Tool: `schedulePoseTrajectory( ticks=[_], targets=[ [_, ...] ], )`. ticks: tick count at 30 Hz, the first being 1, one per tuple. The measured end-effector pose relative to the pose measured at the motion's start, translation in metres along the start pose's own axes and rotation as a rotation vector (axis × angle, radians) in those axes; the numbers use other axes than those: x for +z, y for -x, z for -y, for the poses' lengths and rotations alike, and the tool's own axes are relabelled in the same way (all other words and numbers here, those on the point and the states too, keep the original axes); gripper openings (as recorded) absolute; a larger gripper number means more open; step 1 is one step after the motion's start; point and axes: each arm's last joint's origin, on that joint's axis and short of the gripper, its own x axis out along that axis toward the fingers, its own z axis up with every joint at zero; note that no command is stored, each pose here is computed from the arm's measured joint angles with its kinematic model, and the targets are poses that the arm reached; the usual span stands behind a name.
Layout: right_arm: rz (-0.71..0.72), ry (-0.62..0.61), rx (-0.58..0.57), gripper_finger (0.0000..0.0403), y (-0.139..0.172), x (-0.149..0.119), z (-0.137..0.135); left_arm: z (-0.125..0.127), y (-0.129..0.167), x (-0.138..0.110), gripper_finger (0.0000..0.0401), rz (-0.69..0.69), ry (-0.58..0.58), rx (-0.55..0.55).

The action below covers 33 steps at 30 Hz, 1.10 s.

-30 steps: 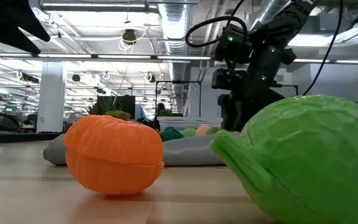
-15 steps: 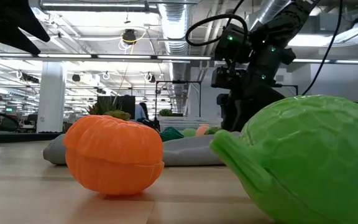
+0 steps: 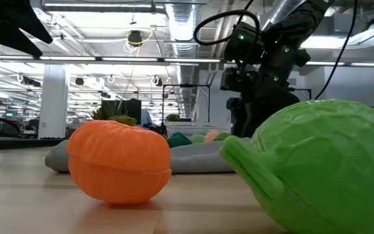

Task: Pick and placing Produce into tupperware
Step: Put the carrot into the bin

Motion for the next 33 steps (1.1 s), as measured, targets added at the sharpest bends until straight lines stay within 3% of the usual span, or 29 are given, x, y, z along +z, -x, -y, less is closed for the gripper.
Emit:
schedulePoseTrajectory(
  ticks=[14, 26, 33],
  targets=[
    [-0.002, -0.037, 0.004, 0.0236, -0.0001, 0.0004, -0.0025, 0.0008, 0.0000, -0.0002, 0.0263, 0.002, 0.008, -0.006],
    [-0.001, -0.123, 0.008, 0.0171, 0.0003, 0.0006, -0.0027, 0.0015, 0.0000, -0.0005, 0.0263, -0.001, 0.014, -0.011],
    [-0.002, -0.162, 0.019, 0.0178, 0.0003, 0.0004, -0.0031, 0.0021, 0.0001, -0.0008, 0.0263, -0.007, 0.021, -0.014]
  ],
)
